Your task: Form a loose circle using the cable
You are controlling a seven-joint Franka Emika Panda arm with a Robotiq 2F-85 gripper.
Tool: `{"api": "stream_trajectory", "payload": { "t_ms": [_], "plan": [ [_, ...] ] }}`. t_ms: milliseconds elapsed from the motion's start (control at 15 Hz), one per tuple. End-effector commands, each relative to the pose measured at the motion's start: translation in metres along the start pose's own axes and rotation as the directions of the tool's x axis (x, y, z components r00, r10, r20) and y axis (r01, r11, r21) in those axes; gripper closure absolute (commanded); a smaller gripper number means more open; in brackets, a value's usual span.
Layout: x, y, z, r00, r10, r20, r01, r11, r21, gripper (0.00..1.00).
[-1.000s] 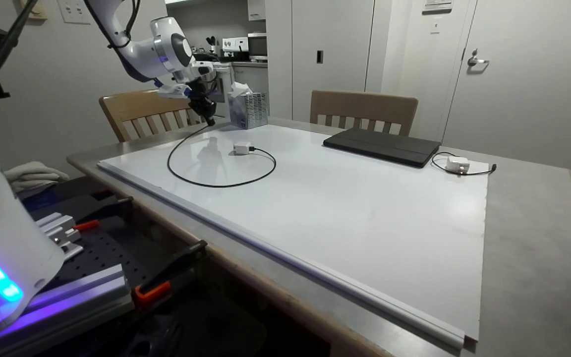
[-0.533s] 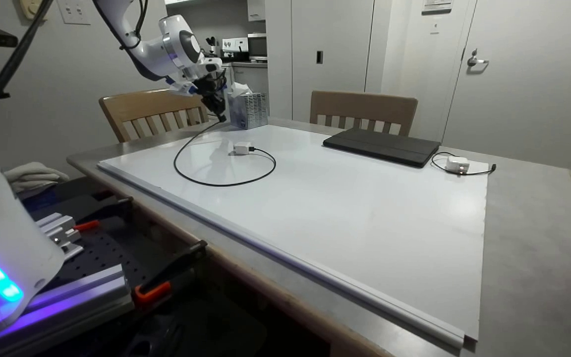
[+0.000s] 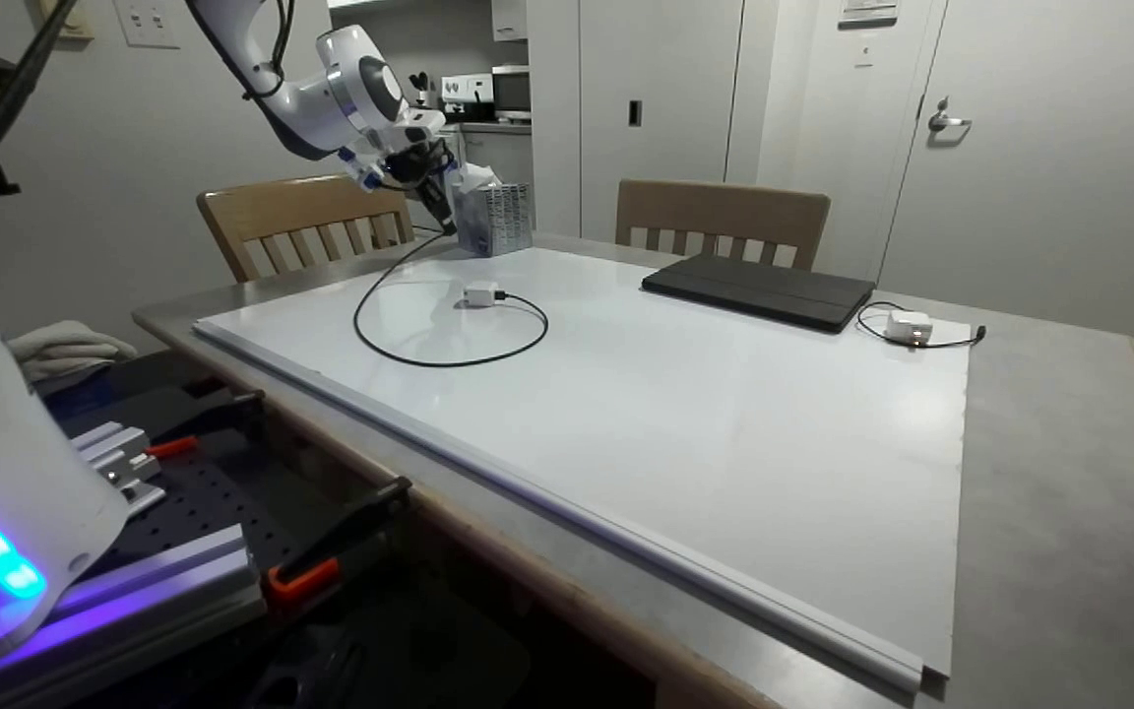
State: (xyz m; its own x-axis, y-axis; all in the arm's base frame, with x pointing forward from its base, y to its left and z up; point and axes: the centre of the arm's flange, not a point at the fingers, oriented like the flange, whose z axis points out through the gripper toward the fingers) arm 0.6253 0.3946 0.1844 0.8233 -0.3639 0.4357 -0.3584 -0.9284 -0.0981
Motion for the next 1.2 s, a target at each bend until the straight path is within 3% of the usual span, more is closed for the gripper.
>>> {"api": "stream_trajectory", "payload": {
  "t_ms": [0, 67, 133, 533, 933, 1133],
  "plan": [
    [-0.003, 0.019, -0.006, 0.979, 0.202, -0.012, -0.201, 0.979, 0.026, 0.98],
    [-0.004, 0.023, -0.007, 0.966, 0.258, -0.008, -0.258, 0.965, 0.040, 0.98],
    [0.002, 0.005, 0.002, 0.985, 0.173, -0.009, -0.172, 0.985, 0.018, 0.94],
    [0.007, 0.010, 0.004, 0.957, 0.290, -0.002, -0.290, 0.957, 0.000, 0.98],
    [0.041, 0.027, 0.005, 0.838, 0.543, -0.057, -0.544, 0.839, -0.016, 0.98],
    [0.057, 0.045, 0.010, 0.777, 0.627, -0.052, -0.629, 0.770, -0.109, 0.98]
  ]
}}
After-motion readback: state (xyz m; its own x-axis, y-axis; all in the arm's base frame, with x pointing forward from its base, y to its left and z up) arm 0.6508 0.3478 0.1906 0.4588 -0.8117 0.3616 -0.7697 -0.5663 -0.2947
